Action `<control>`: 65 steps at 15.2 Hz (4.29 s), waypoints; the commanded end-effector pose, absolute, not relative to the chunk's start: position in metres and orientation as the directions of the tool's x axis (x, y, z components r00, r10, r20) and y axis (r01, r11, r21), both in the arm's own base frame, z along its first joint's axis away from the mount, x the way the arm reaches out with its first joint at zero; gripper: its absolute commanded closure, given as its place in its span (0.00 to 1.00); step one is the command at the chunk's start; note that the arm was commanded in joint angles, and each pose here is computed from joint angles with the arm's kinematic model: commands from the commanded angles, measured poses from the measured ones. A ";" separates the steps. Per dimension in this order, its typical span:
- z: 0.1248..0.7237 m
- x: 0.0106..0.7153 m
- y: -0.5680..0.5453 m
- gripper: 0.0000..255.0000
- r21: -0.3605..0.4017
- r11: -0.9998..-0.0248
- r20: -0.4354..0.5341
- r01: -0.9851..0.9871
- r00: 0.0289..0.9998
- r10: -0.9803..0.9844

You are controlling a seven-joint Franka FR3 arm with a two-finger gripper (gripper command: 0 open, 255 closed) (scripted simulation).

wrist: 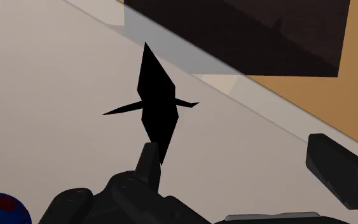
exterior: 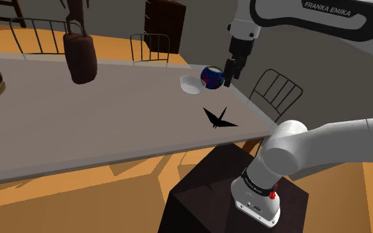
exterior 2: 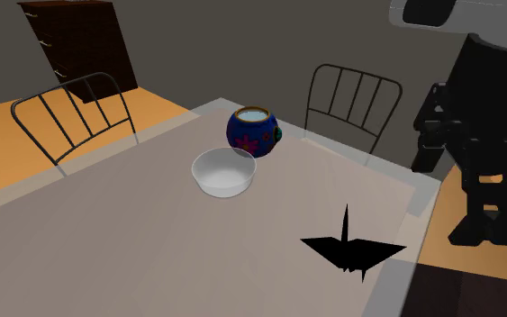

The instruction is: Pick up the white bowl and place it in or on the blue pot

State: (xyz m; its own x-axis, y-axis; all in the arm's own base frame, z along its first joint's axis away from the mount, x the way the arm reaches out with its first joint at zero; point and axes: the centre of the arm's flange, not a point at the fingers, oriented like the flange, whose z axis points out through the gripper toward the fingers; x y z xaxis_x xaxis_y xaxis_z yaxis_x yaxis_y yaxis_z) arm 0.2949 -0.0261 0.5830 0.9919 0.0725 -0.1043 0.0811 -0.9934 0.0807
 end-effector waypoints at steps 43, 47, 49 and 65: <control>0.326 0.610 -0.192 0.00 0.260 -0.937 -0.126 0.235 0.970 0.208; 0.326 0.610 -0.192 0.00 0.260 -0.937 -0.126 0.235 0.970 0.208; 0.326 0.610 -0.192 0.00 0.260 -0.937 -0.126 0.235 0.970 0.208; 0.358 0.610 -0.192 1.00 0.260 -0.937 -0.126 0.235 0.970 0.208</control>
State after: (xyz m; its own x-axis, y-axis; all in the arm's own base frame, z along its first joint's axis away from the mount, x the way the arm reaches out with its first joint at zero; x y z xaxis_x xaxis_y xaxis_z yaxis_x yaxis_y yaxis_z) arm 0.6097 -0.1927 0.3529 0.9698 0.2083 -0.1265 0.2351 -0.9367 0.2594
